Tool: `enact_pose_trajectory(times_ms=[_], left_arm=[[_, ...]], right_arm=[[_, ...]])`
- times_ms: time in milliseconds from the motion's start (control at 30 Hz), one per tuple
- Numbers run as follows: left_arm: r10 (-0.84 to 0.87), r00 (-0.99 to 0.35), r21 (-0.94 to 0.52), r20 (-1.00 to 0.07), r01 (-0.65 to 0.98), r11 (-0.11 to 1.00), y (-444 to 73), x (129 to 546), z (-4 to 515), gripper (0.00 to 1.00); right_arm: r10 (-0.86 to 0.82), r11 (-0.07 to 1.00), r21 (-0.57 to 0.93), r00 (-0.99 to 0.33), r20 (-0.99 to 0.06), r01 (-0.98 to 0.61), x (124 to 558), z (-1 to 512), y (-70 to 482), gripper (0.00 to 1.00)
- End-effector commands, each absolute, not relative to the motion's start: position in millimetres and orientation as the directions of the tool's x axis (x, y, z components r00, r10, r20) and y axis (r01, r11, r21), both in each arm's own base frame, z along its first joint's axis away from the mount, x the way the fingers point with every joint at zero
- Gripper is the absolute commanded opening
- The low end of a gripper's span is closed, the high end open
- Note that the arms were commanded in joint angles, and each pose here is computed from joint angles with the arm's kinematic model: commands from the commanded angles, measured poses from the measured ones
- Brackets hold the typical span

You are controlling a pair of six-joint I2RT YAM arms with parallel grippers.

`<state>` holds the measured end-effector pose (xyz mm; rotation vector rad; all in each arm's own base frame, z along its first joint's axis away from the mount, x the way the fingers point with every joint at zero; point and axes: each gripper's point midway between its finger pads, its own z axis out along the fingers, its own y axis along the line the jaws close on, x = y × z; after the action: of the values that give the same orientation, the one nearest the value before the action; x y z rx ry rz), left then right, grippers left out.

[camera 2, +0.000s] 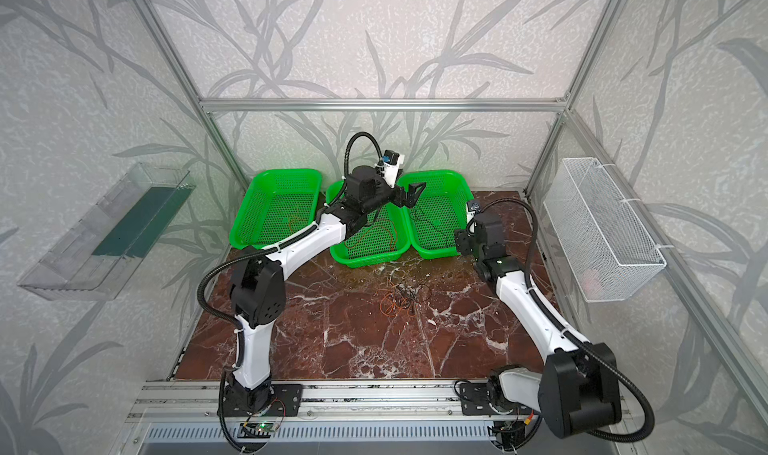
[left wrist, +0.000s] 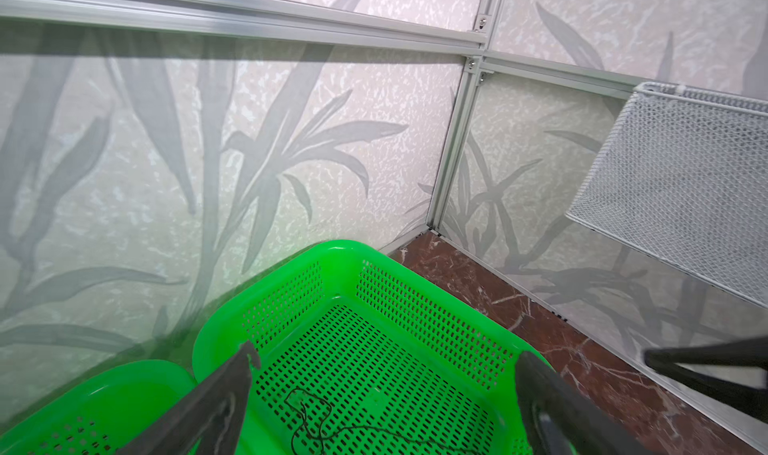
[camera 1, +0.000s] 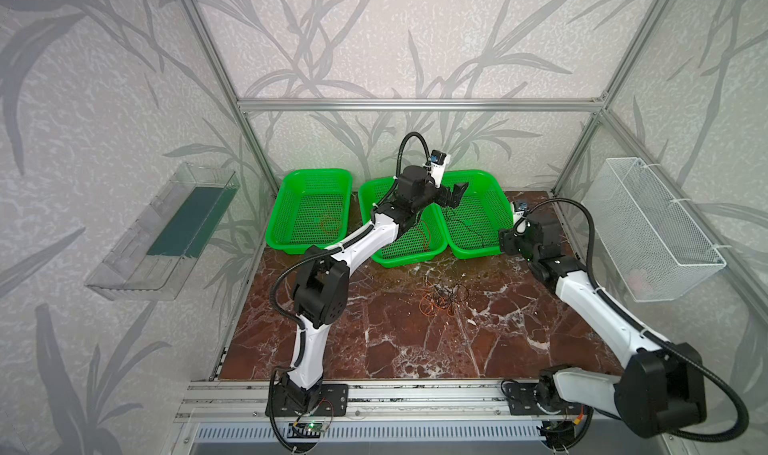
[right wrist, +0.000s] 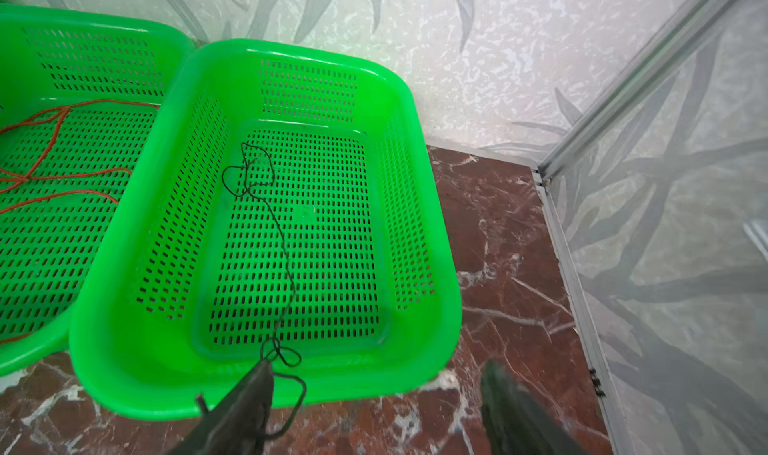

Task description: Untangle the cables

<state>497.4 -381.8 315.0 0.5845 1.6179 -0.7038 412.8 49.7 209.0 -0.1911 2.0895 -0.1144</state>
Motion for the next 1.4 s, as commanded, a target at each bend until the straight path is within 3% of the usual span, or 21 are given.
enact_pose_trajectory(times_ms=[0, 133, 333, 567, 767, 1100, 1200, 1233, 1300, 1367], left_arm=[[0.024, -0.125, -0.08, -0.992, 0.756, 0.65, -379.6, 471.6, 321.9, 0.99], [0.098, -0.109, -0.023, -0.989, 0.776, 0.63, -363.9, 443.8, 320.7, 0.99], [0.188, -0.115, 0.023, -0.975, 0.797, 0.603, -346.5, 411.7, 300.2, 0.99], [0.172, -0.17, -0.038, -0.97, 0.808, 0.587, -359.9, 412.5, 269.3, 0.98], [0.109, -0.212, -0.114, -0.971, 0.812, 0.572, -397.0, 434.3, 245.4, 0.82], [0.028, -0.197, -0.14, -0.98, 0.78, 0.61, -440.6, 464.4, 221.6, 0.79], [0.0, -0.213, -0.163, -0.977, 0.749, 0.642, -448.3, 480.2, 214.6, 0.7], [-0.006, -0.214, -0.166, -0.977, 0.741, 0.65, -450.1, 485.6, 212.6, 0.63], [-0.009, -0.218, -0.17, -0.976, 0.732, 0.66, -455.6, 491.7, 208.8, 0.34], [0.006, -0.223, -0.164, -0.975, 0.735, 0.658, -461.3, 494.8, 203.9, 0.15]], right_arm=[[-0.196, 0.978, -0.127, -0.533, -0.823, -0.162, 442.8, 200.4, 66.8, 0.77], [-0.143, 0.982, -0.013, -0.696, -0.704, -0.189, 470.6, 192.9, 86.3, 0.77], [-0.033, 0.966, 0.188, -0.81, -0.585, -0.175, 481.3, 176.9, 113.7, 0.77], [0.1, 0.814, 0.534, -0.851, -0.516, -0.229, 478.8, 186.8, 151.5, 0.76], [0.131, 0.79, 0.558, -0.818, -0.559, -0.255, 476.9, 206.9, 151.7, 0.76], [0.202, 0.756, 0.61, -0.801, -0.564, -0.238, 481.3, 221.6, 141.2, 0.76], [0.238, 0.734, 0.64, -0.795, -0.558, -0.229, 483.0, 226.3, 138.3, 0.76], [0.252, 0.723, 0.653, -0.795, -0.552, -0.225, 483.2, 227.2, 137.1, 0.76], [0.27, 0.714, 0.666, -0.793, -0.546, -0.216, 484.0, 228.3, 133.8, 0.76], [0.281, 0.715, 0.667, -0.787, -0.549, -0.21, 485.2, 231.6, 128.1, 0.76]])
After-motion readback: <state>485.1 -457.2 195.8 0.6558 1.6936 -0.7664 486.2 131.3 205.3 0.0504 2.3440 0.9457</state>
